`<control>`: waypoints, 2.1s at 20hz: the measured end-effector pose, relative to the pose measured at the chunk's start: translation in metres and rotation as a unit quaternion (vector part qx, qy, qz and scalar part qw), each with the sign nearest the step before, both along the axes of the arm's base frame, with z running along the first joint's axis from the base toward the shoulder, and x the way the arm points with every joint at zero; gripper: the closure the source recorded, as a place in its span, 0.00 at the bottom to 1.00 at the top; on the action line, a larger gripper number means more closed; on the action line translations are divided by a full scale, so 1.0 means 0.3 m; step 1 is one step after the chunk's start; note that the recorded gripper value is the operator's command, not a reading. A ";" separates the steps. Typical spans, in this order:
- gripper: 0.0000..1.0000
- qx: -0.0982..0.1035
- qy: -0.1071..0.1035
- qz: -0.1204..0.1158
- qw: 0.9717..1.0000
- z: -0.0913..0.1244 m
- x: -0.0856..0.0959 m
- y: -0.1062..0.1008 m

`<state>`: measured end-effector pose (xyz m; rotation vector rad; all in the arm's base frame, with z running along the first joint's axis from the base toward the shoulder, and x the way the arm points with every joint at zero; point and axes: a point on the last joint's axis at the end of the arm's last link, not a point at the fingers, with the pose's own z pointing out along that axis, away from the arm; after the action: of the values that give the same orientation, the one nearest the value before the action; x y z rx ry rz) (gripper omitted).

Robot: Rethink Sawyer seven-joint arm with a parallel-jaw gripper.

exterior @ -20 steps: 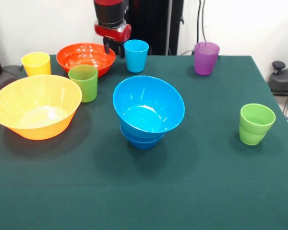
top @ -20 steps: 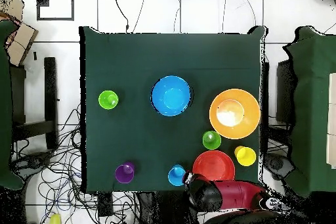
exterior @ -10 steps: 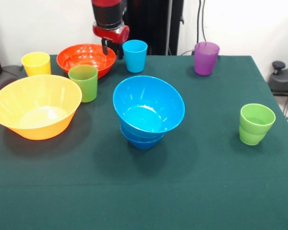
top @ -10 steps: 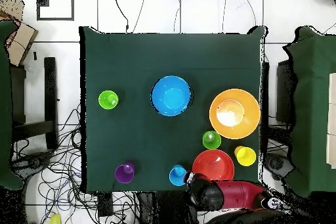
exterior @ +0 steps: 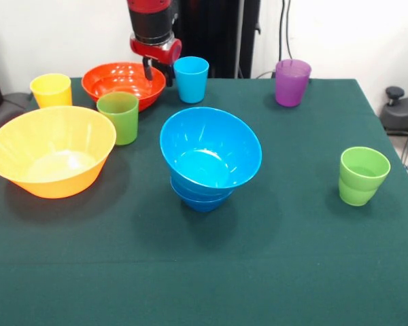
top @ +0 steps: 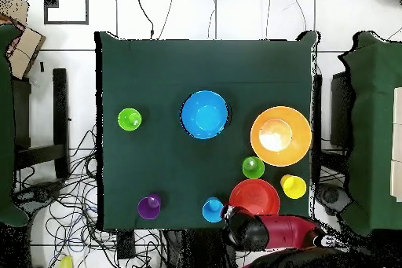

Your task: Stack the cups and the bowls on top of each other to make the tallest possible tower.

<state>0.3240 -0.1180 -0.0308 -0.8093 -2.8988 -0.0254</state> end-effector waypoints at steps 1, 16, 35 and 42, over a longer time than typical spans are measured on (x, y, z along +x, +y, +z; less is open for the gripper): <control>0.00 -0.001 -0.001 0.000 1.000 -0.001 0.003 -0.003; 0.00 -0.005 -0.010 -0.001 1.000 -0.020 0.038 -0.027; 1.00 -0.014 -0.025 -0.007 1.000 -0.045 0.090 -0.077; 1.00 -0.020 -0.031 -0.008 0.999 -0.035 0.105 -0.095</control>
<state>0.3555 -0.1466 -0.0412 -0.8531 -2.9592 0.0048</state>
